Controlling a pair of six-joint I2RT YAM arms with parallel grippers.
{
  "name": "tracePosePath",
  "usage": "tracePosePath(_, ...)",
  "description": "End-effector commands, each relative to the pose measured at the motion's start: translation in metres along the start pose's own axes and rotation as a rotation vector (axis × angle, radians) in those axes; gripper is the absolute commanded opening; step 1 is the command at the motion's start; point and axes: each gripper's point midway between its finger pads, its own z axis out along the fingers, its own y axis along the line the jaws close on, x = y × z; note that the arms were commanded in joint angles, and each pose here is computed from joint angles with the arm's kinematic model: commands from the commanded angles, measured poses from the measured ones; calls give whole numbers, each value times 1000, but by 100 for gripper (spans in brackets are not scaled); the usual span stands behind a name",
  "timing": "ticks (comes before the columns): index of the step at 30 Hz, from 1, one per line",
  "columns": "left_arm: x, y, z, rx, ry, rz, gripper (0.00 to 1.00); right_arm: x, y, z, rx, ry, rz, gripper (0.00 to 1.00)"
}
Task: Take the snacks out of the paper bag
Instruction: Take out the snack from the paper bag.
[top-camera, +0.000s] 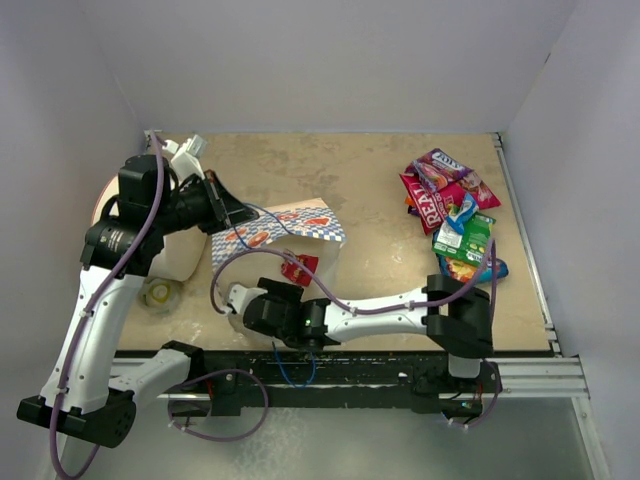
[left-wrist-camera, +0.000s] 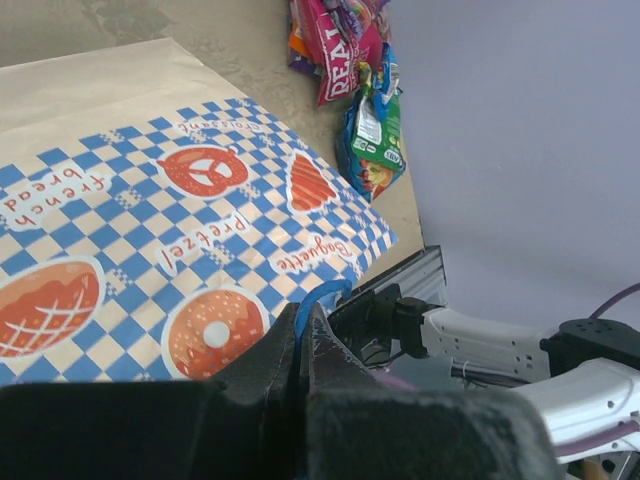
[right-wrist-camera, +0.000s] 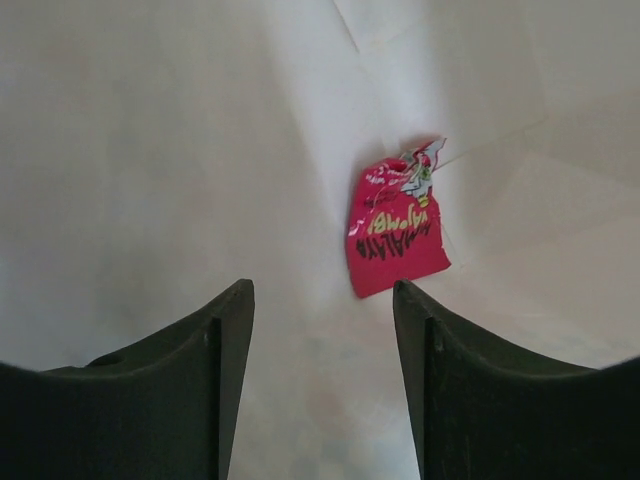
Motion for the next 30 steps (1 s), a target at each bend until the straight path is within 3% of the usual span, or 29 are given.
tracePosePath(1, -13, -23, -8, 87, -39, 80, 0, -22, -33, 20, 121, -73, 77, 59)
tracePosePath(7, -12, -32, -8, 139, -24, 95, 0, -29, -40, 49, 163, -184, 174, 61)
tracePosePath(13, -15, -39, -7, 174, -19, 112, 0, -18, -61, 72, 260, -160, 290, 61)
tracePosePath(23, -26, -57, -17, 222, -58, 195, 0, 5, -54, 66, 194, -227, 333, 62)
tracePosePath(25, -30, -65, -21, 247, -75, 223, 0, 15, -53, 69, 200, -203, 330, 65)
tracePosePath(28, -33, -76, -26, 294, -91, 255, 0, 21, -58, 77, 233, -176, 348, 81)
tracePosePath(30, -34, -80, -28, 315, -94, 261, 0, 12, -67, 84, 253, -185, 401, 87)
